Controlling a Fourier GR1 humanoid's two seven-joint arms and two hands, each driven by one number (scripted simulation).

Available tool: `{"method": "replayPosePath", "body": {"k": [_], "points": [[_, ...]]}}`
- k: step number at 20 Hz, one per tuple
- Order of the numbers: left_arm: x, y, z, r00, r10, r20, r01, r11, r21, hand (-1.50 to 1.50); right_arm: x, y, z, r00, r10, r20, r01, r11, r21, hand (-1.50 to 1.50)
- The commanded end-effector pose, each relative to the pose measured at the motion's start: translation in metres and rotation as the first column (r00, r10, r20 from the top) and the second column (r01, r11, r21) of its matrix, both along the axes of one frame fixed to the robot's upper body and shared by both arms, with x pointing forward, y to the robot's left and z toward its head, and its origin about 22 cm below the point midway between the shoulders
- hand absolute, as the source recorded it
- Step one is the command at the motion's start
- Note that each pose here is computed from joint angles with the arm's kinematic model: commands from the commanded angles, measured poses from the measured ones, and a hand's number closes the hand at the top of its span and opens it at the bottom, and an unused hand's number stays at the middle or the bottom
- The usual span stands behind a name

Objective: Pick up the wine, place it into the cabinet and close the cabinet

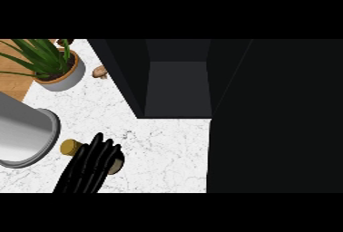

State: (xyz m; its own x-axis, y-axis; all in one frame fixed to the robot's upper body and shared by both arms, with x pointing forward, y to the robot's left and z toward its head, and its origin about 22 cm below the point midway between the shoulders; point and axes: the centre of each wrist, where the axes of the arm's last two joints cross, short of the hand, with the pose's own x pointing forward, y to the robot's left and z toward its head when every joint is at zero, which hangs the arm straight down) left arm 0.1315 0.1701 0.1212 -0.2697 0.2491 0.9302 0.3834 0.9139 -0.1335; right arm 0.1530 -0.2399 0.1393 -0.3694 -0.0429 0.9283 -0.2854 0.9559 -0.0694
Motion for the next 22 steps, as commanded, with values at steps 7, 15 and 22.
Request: {"method": "replayPosePath", "body": {"k": [7,15,22], "points": [[-0.039,-0.026,0.039,1.000,0.003,-0.007,-0.003,0.999,-0.038,-1.50,-0.024,0.009,0.037,0.999,0.030,-0.019,-0.030,1.000,-0.009,-1.50],[-0.049,-0.016,0.055,0.998,0.064,-0.027,-0.066,0.996,-0.065,-1.50,-0.023,0.011,0.050,0.999,0.041,0.003,-0.041,0.999,-0.009,-1.50],[-0.046,0.012,0.063,0.993,0.119,-0.010,-0.120,0.993,-0.019,-1.50,-0.013,0.019,0.049,1.000,0.006,-0.017,-0.005,1.000,0.006,-1.50]]}}
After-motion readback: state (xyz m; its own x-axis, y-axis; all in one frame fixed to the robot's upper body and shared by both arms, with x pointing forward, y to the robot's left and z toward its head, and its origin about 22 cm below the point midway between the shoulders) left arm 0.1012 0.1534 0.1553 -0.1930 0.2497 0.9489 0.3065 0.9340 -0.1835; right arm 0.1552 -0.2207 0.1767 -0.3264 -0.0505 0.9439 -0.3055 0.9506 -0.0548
